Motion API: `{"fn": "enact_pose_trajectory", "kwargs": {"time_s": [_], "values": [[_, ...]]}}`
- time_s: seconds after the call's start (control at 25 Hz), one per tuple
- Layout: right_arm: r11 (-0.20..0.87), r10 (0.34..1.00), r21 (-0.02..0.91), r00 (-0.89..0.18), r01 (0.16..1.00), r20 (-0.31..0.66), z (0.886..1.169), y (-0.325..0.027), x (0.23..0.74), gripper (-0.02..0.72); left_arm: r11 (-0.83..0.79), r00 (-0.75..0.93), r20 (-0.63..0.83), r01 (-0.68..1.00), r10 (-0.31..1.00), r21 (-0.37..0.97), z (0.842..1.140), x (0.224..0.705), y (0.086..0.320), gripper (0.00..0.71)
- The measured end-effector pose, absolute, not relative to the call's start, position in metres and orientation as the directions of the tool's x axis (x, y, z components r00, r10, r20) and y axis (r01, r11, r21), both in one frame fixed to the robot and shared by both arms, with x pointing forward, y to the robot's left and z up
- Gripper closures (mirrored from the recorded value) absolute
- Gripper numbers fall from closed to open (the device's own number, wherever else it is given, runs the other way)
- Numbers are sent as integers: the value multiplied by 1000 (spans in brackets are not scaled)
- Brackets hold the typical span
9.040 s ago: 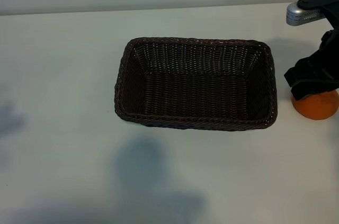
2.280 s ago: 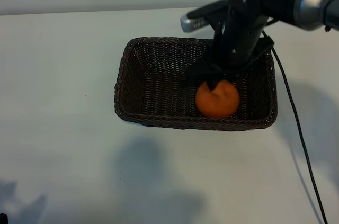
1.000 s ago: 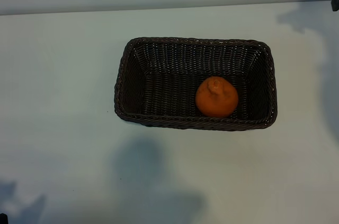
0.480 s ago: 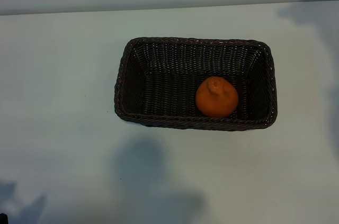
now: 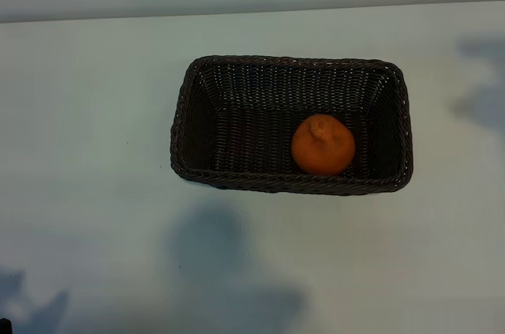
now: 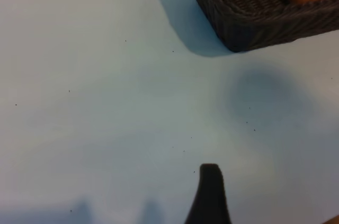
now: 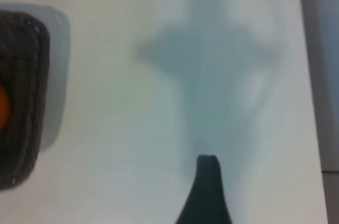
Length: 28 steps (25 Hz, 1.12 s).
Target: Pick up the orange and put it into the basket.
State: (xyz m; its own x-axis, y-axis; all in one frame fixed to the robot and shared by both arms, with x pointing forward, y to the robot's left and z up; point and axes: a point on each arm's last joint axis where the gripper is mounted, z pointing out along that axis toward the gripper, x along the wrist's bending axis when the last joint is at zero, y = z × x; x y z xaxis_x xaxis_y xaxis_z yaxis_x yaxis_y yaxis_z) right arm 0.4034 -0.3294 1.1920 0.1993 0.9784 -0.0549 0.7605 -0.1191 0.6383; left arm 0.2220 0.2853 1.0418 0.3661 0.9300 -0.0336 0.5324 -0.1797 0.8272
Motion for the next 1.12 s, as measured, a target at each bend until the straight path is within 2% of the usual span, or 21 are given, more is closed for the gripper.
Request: {"fn": "enact_pose_trajectory", "kwargs": {"time_s": [0.24, 0.64, 0.88, 1.12], "values": [[-127, 970, 782, 242, 610, -31, 1190, -317, 307, 133, -180, 366, -34, 532, 930, 827, 1042, 222, 285, 118], [-120, 966, 925, 257, 359, 25, 1151, -305, 216, 133, -178, 365, -36, 533, 930, 827, 1042, 222, 285, 118], [-135, 971, 933, 231, 335, 57, 1114, -300, 204, 133, -178, 365, -36, 533, 930, 827, 1042, 222, 285, 118], [-139, 972, 908, 229, 396, 48, 1078, -300, 212, 133, -178, 365, -36, 533, 930, 827, 1042, 222, 285, 118]]}}
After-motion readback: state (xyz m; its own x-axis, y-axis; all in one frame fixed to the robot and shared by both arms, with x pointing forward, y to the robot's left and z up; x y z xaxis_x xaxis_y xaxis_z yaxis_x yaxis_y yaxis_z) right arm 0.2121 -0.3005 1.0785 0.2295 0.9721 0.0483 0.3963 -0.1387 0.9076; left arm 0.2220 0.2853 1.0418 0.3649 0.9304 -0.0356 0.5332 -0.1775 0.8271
